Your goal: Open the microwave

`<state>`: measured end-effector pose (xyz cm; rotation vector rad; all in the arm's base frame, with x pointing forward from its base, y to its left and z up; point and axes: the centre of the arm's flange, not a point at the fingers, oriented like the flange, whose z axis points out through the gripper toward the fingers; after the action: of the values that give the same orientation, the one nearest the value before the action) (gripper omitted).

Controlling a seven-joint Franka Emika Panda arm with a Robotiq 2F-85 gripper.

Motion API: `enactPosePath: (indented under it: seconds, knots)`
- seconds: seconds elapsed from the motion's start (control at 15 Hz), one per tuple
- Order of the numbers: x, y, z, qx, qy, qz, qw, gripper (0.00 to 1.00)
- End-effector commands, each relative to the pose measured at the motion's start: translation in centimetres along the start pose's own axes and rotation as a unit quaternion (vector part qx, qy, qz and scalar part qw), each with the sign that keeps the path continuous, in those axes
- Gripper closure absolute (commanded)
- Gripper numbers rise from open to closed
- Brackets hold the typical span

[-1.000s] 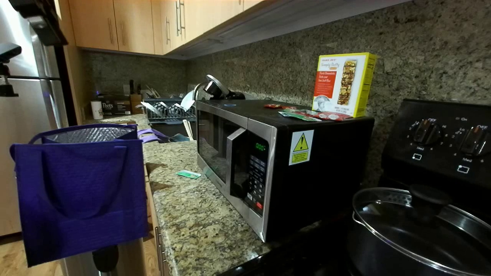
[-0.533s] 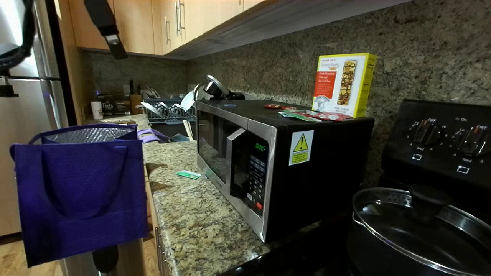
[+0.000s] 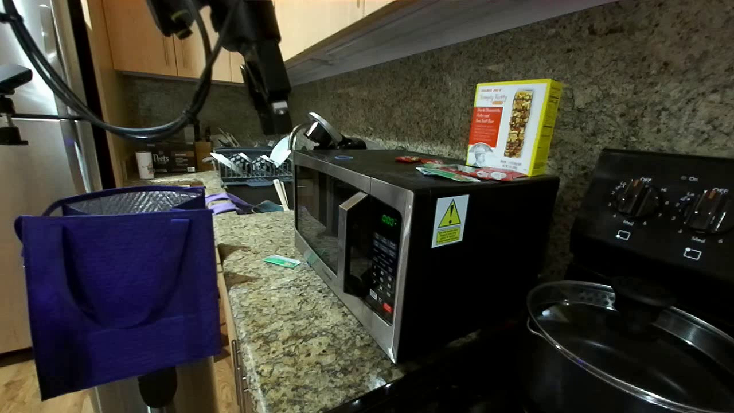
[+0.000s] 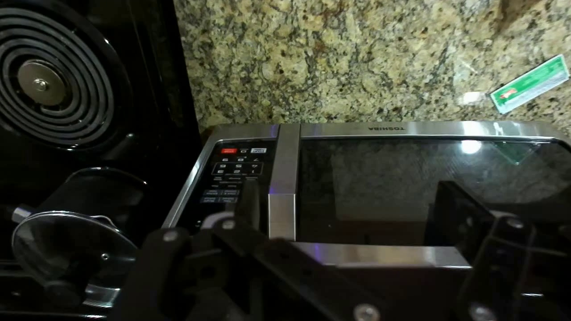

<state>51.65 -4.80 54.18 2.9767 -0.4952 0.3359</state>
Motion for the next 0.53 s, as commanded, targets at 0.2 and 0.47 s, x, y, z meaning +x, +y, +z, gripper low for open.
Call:
enactPosePath:
  seconds: [0.2, 0.47]
  knots:
    - [5.6, 1.5, 5.8, -0.001, -0.007, 0.026, 0.9996, 0.00]
    - [6.6, 3.2, 8.5, 0.015, -0.010, 0.049, 0.9986, 0.00]
